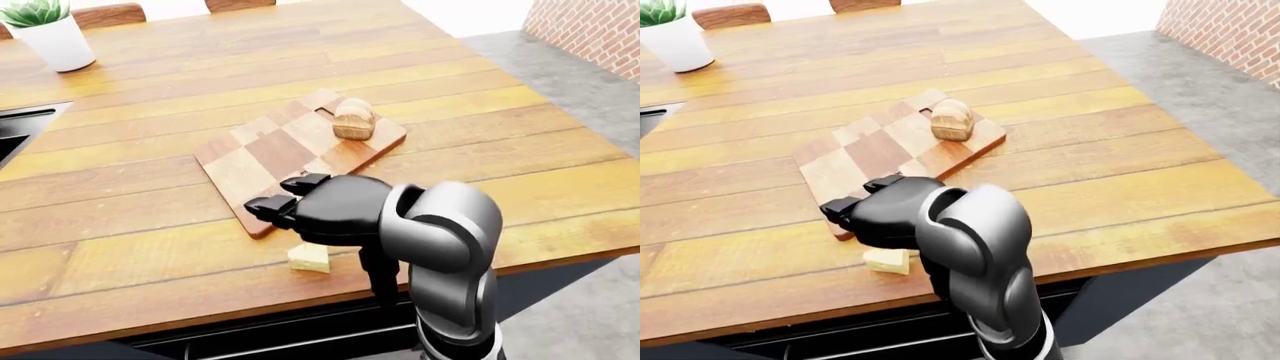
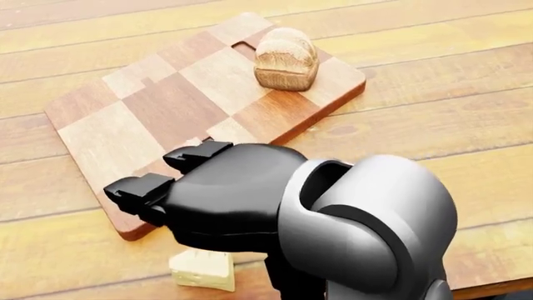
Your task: Place the bread and cheese on the cutting board.
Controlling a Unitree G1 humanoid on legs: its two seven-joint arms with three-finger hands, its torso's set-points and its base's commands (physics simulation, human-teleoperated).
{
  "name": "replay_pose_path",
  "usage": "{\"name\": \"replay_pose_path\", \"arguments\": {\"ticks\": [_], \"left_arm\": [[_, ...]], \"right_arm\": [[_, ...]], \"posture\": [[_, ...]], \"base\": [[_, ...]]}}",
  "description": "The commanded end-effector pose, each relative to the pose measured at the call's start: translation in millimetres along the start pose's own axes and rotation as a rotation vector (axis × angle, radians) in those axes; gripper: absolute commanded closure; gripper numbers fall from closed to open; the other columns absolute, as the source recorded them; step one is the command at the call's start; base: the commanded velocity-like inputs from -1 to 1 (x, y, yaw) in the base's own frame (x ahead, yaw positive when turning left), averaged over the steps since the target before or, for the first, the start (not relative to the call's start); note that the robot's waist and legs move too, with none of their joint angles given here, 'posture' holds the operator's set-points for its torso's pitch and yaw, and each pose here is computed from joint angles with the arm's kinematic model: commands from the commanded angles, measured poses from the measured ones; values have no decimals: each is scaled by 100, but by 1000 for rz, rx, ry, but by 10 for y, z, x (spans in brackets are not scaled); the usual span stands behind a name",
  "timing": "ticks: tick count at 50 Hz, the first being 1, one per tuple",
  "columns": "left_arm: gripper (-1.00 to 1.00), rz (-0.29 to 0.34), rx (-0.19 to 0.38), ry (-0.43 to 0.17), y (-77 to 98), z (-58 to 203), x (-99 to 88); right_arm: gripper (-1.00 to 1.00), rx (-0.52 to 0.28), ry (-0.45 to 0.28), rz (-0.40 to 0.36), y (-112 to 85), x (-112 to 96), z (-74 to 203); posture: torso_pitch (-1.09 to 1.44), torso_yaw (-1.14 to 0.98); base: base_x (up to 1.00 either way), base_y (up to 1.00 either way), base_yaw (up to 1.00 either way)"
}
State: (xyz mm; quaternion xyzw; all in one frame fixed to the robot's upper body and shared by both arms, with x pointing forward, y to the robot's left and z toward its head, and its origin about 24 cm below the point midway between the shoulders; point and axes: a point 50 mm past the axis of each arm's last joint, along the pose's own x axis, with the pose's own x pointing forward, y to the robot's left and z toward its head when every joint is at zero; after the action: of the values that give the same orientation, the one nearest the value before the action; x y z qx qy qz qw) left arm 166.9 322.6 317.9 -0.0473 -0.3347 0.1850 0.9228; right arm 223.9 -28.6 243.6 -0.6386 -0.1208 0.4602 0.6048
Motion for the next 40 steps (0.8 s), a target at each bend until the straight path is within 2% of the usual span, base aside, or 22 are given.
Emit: {"name": "replay_pose_path", "arguments": {"ticks": [1, 10, 12, 13, 20, 40], "left_arm": [[-100, -12, 10, -66, -23, 128, 6], [-100, -11, 10, -68, -21, 142, 14], [-100, -11, 9, -68, -24, 141, 14], [-100, -11, 9, -68, -23, 138, 14], [-100, -10, 10, -67, -19, 128, 6], [-100, -9, 8, -66, -12, 125, -7]], "right_arm": [[-100, -29, -5, -37, -49, -54, 44], [-100, -27, -9, -27, -13, -37, 56], [-91, -27, -10, -27, -14, -33, 54], [-76, -27, -10, -28, -19, -32, 52], [-69, -36, -14, -26, 19, -26, 64], [-66, -58, -29, -26, 65, 78, 86]], "posture": [[0, 0], [0, 0], [0, 0], [0, 0], [0, 0], [0, 0]], "base": [[0, 0, 0], [0, 0, 0], [0, 0, 0], [0, 0, 0], [0, 0, 0], [0, 0, 0]]}}
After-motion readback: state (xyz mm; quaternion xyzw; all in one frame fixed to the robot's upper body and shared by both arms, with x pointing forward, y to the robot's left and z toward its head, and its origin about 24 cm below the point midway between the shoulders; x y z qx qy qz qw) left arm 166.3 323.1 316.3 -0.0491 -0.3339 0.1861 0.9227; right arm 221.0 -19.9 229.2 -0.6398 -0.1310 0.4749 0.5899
